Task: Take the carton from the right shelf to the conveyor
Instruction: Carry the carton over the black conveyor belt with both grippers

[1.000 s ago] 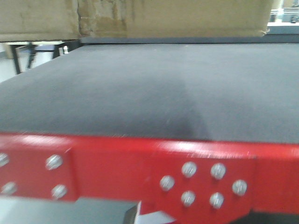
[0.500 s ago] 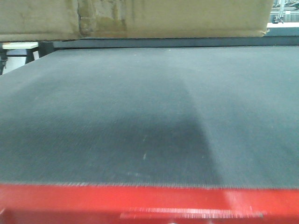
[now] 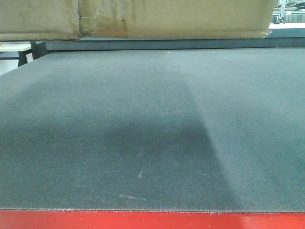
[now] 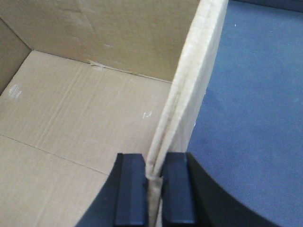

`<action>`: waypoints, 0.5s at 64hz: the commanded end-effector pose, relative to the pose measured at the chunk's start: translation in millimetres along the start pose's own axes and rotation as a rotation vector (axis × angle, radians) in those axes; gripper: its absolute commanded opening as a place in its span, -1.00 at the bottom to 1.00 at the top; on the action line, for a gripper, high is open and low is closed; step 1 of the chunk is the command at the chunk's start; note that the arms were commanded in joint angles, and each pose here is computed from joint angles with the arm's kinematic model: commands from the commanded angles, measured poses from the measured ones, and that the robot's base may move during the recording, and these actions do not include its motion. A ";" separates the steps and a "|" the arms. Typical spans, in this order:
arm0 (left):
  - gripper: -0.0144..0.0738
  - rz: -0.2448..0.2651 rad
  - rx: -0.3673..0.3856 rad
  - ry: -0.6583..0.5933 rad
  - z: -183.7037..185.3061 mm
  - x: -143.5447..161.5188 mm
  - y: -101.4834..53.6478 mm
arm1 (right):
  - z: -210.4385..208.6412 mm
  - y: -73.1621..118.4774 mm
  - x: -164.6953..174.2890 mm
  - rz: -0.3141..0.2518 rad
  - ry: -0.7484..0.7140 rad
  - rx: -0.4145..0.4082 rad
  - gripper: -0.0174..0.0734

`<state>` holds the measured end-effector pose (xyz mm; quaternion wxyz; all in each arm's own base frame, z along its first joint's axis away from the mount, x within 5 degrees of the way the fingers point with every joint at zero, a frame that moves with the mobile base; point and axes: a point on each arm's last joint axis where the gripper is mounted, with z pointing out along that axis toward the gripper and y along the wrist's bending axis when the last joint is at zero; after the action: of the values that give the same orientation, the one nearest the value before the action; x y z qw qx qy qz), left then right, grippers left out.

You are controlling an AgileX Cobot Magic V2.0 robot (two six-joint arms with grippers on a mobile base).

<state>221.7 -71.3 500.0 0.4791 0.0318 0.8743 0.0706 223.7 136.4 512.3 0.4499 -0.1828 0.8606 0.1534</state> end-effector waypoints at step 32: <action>-0.72 0.017 -0.026 -0.052 -3.4 -4.5 3.6 | -7.3 1.0 -4.3 -0.018 -0.055 -0.009 -0.76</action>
<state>221.8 -71.2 500.2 0.4802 0.0319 0.8737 0.0713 223.7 136.4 512.3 0.4499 -0.1828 0.8606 0.1534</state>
